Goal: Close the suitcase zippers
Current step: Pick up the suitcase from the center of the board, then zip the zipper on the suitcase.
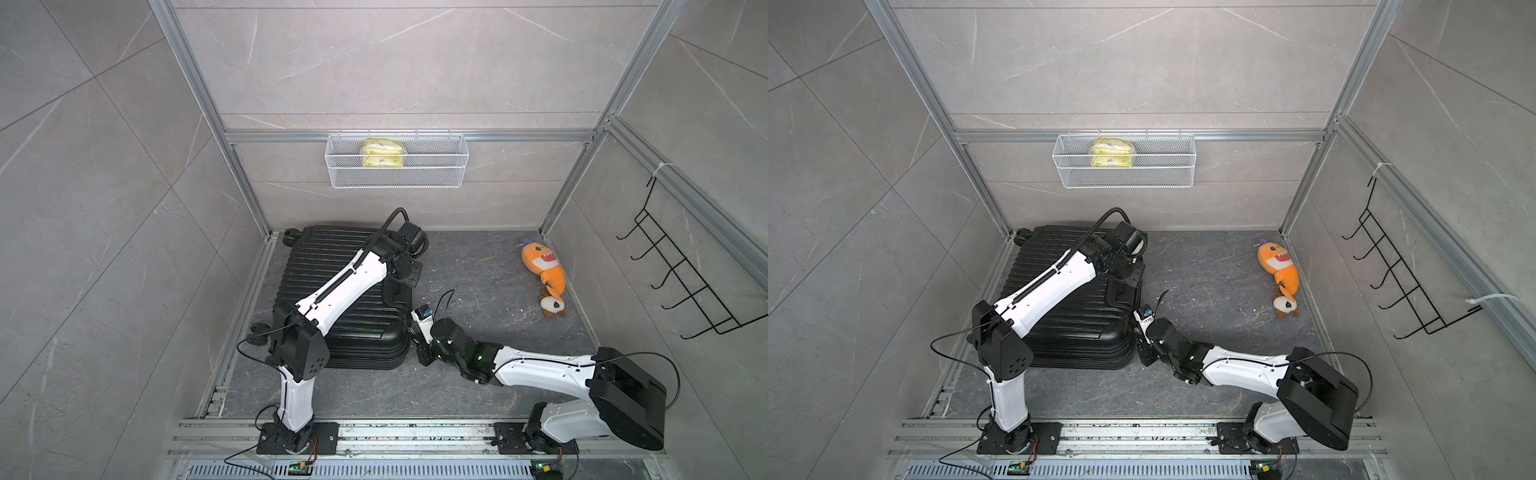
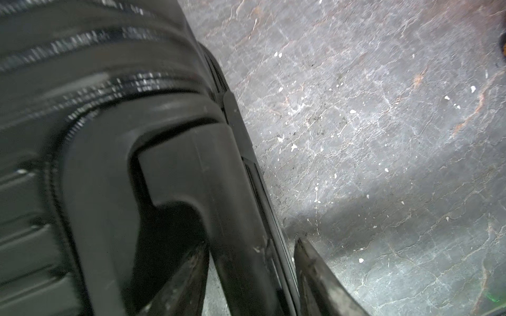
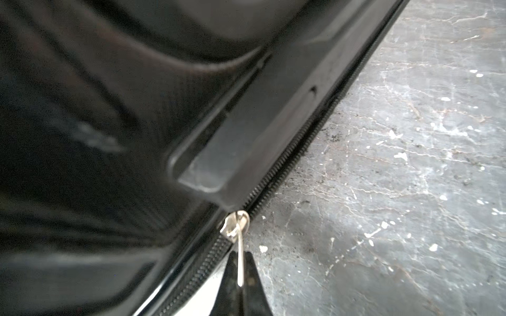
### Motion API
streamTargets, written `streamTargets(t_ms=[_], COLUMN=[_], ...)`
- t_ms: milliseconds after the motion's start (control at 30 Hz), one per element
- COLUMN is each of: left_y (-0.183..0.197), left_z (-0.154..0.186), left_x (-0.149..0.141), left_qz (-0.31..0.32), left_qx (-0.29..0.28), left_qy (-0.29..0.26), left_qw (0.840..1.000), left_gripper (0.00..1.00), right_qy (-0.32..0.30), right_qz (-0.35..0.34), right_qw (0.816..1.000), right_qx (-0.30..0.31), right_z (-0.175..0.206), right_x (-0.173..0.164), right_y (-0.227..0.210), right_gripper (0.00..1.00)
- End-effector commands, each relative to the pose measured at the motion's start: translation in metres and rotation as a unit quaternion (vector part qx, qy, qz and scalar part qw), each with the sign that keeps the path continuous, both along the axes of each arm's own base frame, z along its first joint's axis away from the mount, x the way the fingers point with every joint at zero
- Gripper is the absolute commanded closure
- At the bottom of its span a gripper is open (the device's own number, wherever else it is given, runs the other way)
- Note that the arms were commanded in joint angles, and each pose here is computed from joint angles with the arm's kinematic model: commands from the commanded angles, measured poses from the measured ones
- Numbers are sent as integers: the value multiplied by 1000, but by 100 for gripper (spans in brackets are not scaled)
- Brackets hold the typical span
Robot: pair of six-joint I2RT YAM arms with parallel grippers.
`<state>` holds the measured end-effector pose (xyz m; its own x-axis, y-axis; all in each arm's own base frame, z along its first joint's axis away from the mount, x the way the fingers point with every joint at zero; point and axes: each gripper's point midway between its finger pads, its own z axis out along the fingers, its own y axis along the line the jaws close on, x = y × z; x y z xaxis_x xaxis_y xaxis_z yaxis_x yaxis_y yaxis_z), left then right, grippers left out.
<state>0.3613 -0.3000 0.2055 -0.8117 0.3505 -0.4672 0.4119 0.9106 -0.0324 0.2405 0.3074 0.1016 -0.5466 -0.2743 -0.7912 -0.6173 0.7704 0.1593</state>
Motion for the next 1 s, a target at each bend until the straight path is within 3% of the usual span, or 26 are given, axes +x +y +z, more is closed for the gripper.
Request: streamTargets(t_ms=[0, 67, 167, 300, 367, 633, 967], left_y=[5, 6, 3, -2, -1, 14, 21], left_z=[-21, -31, -39, -35, -28, 23, 29], left_x=[-7, -8, -8, -9, -8, -15, -53], left_qz=[16, 19, 15, -1, -6, -41, -83], left_qx=[21, 31, 38, 31, 33, 31, 1], left_qy=[34, 44, 55, 57, 48, -14, 24], left_qw=[999, 998, 998, 998, 998, 999, 996], left_gripper=[48, 48, 57, 85, 91, 96, 100], right_qy=[-27, -30, -33, -40, -45, -70, -39], right_qz=[-10, -13, -18, -31, -40, -100, -152], right_qw=[999, 999, 999, 998, 998, 992, 986], right_qx=[32, 33, 30, 24, 22, -20, -48], right_z=[26, 27, 27, 27, 30, 27, 7], right_x=[10, 10, 11, 13, 14, 22, 50], right_y=[13, 12, 9, 2, -3, -36, -74], right_gripper=[100, 100, 100, 100, 100, 100, 100])
